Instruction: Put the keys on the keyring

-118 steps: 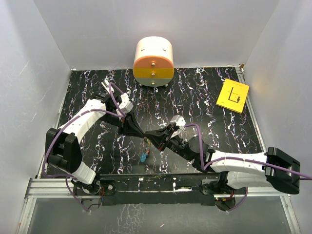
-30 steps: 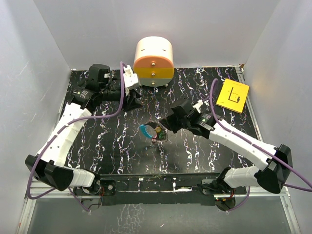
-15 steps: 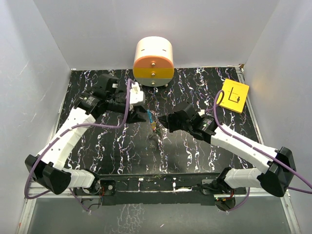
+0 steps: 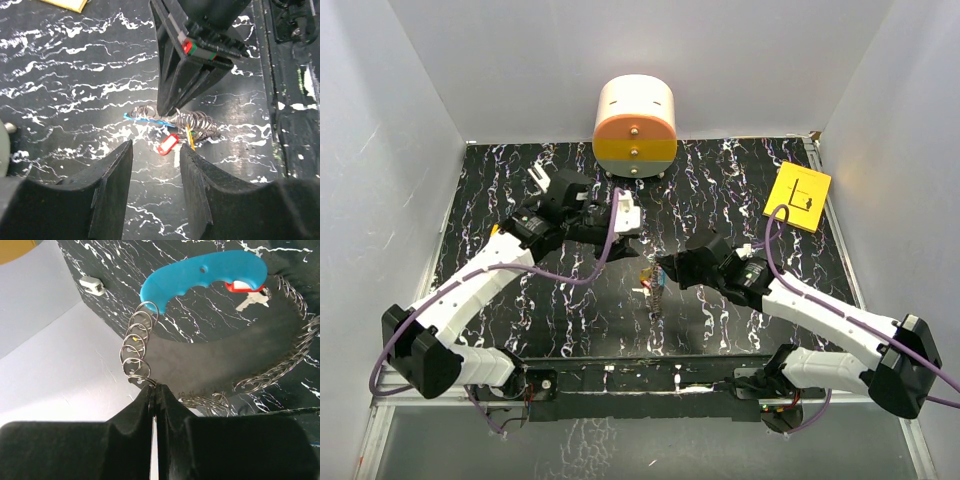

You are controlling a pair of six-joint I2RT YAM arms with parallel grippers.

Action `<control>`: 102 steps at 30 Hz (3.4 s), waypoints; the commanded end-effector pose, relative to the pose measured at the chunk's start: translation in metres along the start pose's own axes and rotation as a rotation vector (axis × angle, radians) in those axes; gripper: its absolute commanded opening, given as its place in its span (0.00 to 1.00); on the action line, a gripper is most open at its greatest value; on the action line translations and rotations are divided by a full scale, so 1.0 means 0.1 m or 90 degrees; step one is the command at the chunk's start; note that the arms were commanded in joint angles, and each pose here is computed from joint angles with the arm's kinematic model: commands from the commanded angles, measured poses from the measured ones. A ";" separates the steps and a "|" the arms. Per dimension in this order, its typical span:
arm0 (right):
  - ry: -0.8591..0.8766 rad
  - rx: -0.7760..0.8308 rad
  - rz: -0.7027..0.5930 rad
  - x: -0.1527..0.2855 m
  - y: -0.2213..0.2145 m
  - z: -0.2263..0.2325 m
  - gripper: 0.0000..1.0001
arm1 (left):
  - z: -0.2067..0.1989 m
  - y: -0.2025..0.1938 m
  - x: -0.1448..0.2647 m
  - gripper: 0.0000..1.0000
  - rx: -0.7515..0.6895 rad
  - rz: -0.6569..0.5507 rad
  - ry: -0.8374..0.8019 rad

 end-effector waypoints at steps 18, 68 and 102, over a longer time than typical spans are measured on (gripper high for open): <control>0.130 -0.303 -0.011 0.10 0.18 0.45 0.08 | -0.08 0.22 -0.20 0.33 -0.062 -0.059 0.157; 0.181 -0.289 0.070 0.15 -0.07 0.81 0.08 | -0.07 -0.39 -0.44 0.37 -0.017 0.011 0.228; 0.190 -0.291 0.074 0.22 -0.04 0.73 0.08 | 0.04 -0.48 -0.31 0.00 -0.075 0.070 0.267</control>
Point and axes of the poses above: each gripper's point midway between its finger pads, its own x axis back along the fingers, its own z axis along the line the jaws close on, y = z × x, the point moved 2 cm from there along x, back along the fingers, and after that the axes turned 9 degrees about x, right-handed, at the moved point
